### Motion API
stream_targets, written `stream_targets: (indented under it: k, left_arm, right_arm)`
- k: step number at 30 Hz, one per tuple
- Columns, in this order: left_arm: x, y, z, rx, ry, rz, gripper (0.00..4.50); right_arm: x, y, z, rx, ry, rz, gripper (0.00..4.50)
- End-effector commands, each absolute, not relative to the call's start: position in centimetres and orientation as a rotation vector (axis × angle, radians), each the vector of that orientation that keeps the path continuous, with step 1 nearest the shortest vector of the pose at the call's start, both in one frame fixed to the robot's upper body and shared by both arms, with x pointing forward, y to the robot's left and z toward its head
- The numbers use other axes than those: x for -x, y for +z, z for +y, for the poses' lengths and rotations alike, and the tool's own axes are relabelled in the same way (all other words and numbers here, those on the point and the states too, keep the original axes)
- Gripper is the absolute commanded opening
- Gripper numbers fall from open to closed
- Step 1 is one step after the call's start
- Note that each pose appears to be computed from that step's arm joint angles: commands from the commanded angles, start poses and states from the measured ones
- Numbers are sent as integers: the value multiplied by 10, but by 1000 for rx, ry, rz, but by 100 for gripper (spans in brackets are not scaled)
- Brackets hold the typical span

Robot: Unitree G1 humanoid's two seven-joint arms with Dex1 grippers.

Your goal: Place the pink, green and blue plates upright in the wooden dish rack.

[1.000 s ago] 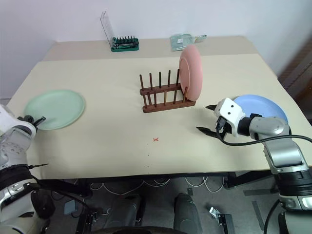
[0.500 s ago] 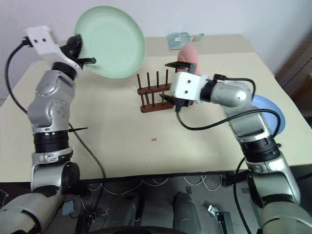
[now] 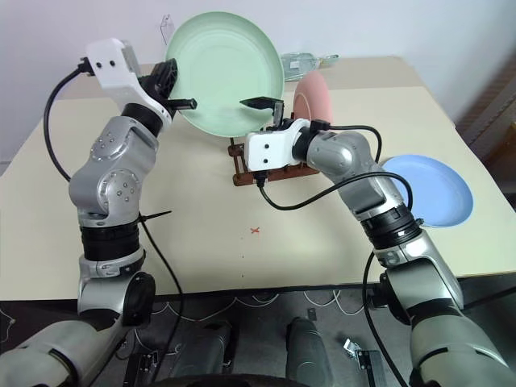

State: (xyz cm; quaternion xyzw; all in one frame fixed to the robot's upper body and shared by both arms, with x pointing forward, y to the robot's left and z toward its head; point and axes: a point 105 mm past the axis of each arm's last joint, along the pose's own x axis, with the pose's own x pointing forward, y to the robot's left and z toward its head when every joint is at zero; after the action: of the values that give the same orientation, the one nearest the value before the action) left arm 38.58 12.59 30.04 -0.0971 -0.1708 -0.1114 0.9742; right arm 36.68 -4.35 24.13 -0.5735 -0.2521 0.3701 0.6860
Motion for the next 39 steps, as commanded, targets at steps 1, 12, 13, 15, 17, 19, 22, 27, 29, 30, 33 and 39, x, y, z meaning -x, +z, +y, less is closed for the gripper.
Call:
stream_targets:
  k: [1, 12, 13, 15, 17, 19, 22, 27, 29, 30, 33, 39]
  left_arm:
    - [-374, 319, 122, 192, -249, -415, 0]
    - [-379, 317, 136, 213, -200, -408, 0]
    - [-379, 317, 138, 212, -195, -408, 0]
    - [-381, 323, 158, 287, -126, -440, 71]
    - [-382, 328, 187, 314, -16, -476, 148]
    - [-383, 330, 211, 302, 66, -490, 248]
    - [-382, 327, 248, 251, 179, -489, 394]
    - [-375, 299, 294, 101, 186, -420, 394]
    - [-373, 273, 291, 41, 83, -343, 394]
    - [-371, 254, 286, 5, 9, -288, 394]
    - [-354, 208, 259, -56, -227, -149, 394]
    - [-325, 154, 230, -45, -447, 26, 394]
  right_arm:
    - [-364, 252, -38, 1313, 810, -630, 368]
    - [-365, 256, -41, 1301, 778, -662, 5]
    - [-365, 257, -41, 1299, 773, -669, 5]
    - [-364, 259, -41, 1288, 767, -680, 0]
    - [-364, 260, -42, 1286, 763, -684, 0]
    - [-364, 261, -42, 1279, 760, -687, 0]
    - [-363, 265, -43, 1245, 750, -696, 0]
    - [-358, 287, -42, 933, 766, -691, 0]
    - [-353, 295, -41, 786, 807, -682, 0]
    - [-348, 299, -39, 686, 841, -671, 0]
    - [-337, 309, -35, 445, 928, -642, 0]
    - [-333, 315, -40, 124, 1019, -512, 0]
